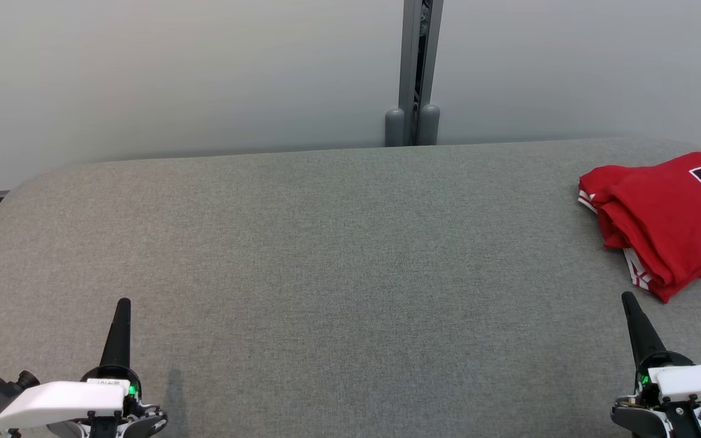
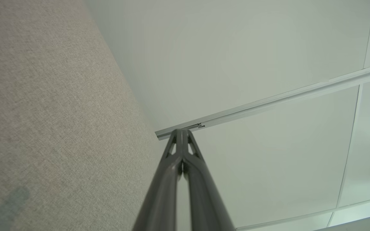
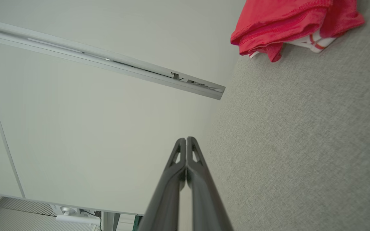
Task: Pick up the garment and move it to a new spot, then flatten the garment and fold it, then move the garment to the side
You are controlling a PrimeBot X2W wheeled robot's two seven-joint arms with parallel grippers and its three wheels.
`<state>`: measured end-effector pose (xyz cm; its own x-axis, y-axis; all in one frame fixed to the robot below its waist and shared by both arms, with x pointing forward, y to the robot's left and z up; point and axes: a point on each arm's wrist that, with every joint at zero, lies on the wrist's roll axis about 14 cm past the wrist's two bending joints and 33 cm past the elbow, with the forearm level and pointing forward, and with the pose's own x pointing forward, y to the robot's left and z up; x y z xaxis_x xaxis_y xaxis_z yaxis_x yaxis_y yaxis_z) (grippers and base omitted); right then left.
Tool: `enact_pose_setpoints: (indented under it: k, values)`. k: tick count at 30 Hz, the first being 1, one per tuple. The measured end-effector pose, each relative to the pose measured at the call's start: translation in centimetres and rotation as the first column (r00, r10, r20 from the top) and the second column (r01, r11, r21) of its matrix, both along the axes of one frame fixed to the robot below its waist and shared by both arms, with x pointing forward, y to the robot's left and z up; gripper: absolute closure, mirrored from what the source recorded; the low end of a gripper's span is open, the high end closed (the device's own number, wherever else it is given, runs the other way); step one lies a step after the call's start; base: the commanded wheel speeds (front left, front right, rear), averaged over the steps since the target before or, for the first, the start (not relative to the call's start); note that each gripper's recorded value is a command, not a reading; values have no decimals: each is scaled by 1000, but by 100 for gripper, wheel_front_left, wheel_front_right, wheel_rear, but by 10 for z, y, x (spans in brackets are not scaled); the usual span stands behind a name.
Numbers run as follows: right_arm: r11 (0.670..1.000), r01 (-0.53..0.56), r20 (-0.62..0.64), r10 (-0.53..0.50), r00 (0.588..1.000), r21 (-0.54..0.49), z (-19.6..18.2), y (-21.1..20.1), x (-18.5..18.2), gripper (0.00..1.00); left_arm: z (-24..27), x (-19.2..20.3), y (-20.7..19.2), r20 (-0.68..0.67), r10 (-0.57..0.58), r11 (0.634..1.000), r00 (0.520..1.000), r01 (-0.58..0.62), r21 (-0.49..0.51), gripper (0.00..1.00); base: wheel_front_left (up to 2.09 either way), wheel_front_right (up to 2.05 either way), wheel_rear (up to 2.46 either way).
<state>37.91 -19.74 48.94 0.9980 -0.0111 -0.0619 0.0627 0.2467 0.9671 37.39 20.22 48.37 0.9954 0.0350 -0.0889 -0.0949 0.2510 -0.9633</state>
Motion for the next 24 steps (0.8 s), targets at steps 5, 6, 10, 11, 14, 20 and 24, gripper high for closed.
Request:
enact_pose_setpoints:
  k: [5, 6, 10, 11, 14, 20, 24]
  values:
    - [999, 1, 8, -2, 1000, 37, 2, -1, 2, 100, 5, 4, -1, 17, -5, 999, 1000, 5, -39, 100, 0, 0, 0]
    - [999, 2, 9, -2, 1000, 45, 3, -1, 2, 100, 5, 4, -1, 19, -5, 999, 1000, 5, -45, 100, 0, 0, 0]
    - [997, 1, 16, -2, 1000, 75, 5, -1, 3, 100, 6, 5, -1, 24, -6, 997, 1000, 8, -78, 100, 0, 0, 0]
    - [997, 2, 16, -3, 1000, 82, 5, -1, 3, 100, 7, 5, -1, 26, -5, 996, 1000, 8, -85, 100, 0, 0, 0]
    - [995, -1, 20, -1, 1000, 102, 6, -1, 4, 100, 8, 6, -1, 31, -6, 994, 999, 9, -105, 100, 0, 0, 0]
    - [991, -3, 29, -1, 1000, 137, 9, -1, 5, 100, 10, 7, -2, 41, -10, 990, 999, 16, -143, 100, 0, 0, 0]
    - [987, -4, 33, -2, 999, 163, 9, -1, 6, 100, 13, 10, -3, 54, -11, 986, 998, 20, -167, 100, 0, 0, 0]
